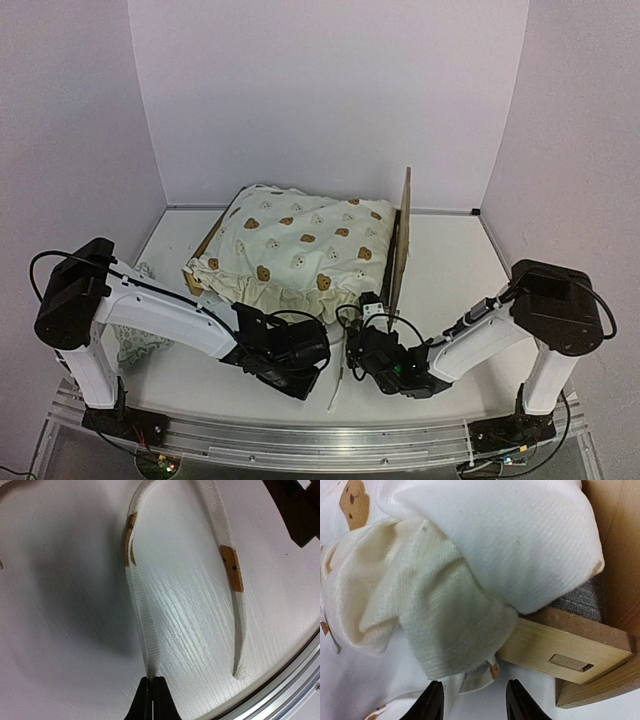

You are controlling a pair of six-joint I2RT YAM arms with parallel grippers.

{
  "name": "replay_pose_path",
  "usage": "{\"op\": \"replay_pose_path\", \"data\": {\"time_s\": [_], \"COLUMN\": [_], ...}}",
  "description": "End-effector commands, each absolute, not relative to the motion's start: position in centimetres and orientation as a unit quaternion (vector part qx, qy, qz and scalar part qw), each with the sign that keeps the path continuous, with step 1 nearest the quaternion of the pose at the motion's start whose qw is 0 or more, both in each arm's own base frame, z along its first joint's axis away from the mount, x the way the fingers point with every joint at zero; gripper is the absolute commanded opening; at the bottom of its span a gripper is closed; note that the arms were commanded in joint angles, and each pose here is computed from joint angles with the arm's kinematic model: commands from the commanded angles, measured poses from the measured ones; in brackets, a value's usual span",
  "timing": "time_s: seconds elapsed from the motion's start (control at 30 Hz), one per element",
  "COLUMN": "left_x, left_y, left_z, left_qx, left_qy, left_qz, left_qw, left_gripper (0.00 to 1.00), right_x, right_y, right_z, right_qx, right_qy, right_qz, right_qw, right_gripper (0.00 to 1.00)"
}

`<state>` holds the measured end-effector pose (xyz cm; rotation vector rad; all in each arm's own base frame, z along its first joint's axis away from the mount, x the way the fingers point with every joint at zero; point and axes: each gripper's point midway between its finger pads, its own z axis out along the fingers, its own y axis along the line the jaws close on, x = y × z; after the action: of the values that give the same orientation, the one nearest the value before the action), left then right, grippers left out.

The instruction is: Set up the pet bed

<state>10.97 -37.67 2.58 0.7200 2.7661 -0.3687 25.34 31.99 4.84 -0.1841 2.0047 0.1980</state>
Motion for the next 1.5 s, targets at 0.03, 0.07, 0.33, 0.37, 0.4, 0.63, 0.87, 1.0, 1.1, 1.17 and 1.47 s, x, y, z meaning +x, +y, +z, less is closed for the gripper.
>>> {"op": "replay_pose_path", "data": {"time_s": [0.03,0.07,0.33,0.37,0.4,0.63,0.87,1.0,1.1,1.17,1.47], "left_x": [11.0,11.0,11.0,11.0,11.0,11.6,12.4,12.7,12.7,12.7,12.4], "left_y": [-38.2,-38.3,-38.5,-38.5,-38.5,-38.7,-39.9,-41.0,-41.3,-41.3,-40.9], "left_z": [3.3,3.4,3.8,3.9,4.1,5.3,7.1,8.0,8.1,8.0,7.7], "left_qx": [0.255,0.255,0.255,0.255,0.254,0.254,0.263,0.275,0.279,0.278,0.275], "left_qy": [0.947,0.946,0.945,0.945,0.945,0.942,0.932,0.926,0.925,0.925,0.928], "left_qz": [-0.142,-0.143,-0.149,-0.151,-0.151,-0.153,-0.166,-0.172,-0.171,-0.17,-0.171], "left_qw": [0.137,0.137,0.139,0.14,0.142,0.159,0.186,0.195,0.196,0.195,0.185], "left_gripper": [0.0,0.0,0.0,0.0,0.0,0.0,0.0,0.0,0.0,0.0,0.0], "right_x": [26.8,26.9,27.2,27.2,27.1,25.4,23.5,23.3,23.4,23.7,26.2], "right_y": [32.1,32.1,32.3,32.3,32.2,31.8,31.1,31.5,31.8,32.2,31.5], "right_z": [6.4,6.3,6.4,6.4,6.4,6.8,7.0,6.8,6.2,6.0,5.5], "right_qx": [-0.048,-0.048,-0.076,-0.081,-0.085,-0.125,-0.15,-0.161,-0.167,-0.172,-0.144], "right_qy": [0.809,0.806,0.782,0.781,0.78,0.783,0.792,0.798,0.801,0.8,0.801], "right_qz": [0.073,0.072,0.069,0.071,0.073,0.121,0.168,0.17,0.163,0.155,0.104], "right_qw": [0.582,0.585,0.614,0.615,0.616,0.597,0.568,0.556,0.552,0.553,0.572], "right_gripper": [0.4,0.38,0.05,0.02,0.0,0.0,0.0,0.0,0.1,0.22,0.36]}}
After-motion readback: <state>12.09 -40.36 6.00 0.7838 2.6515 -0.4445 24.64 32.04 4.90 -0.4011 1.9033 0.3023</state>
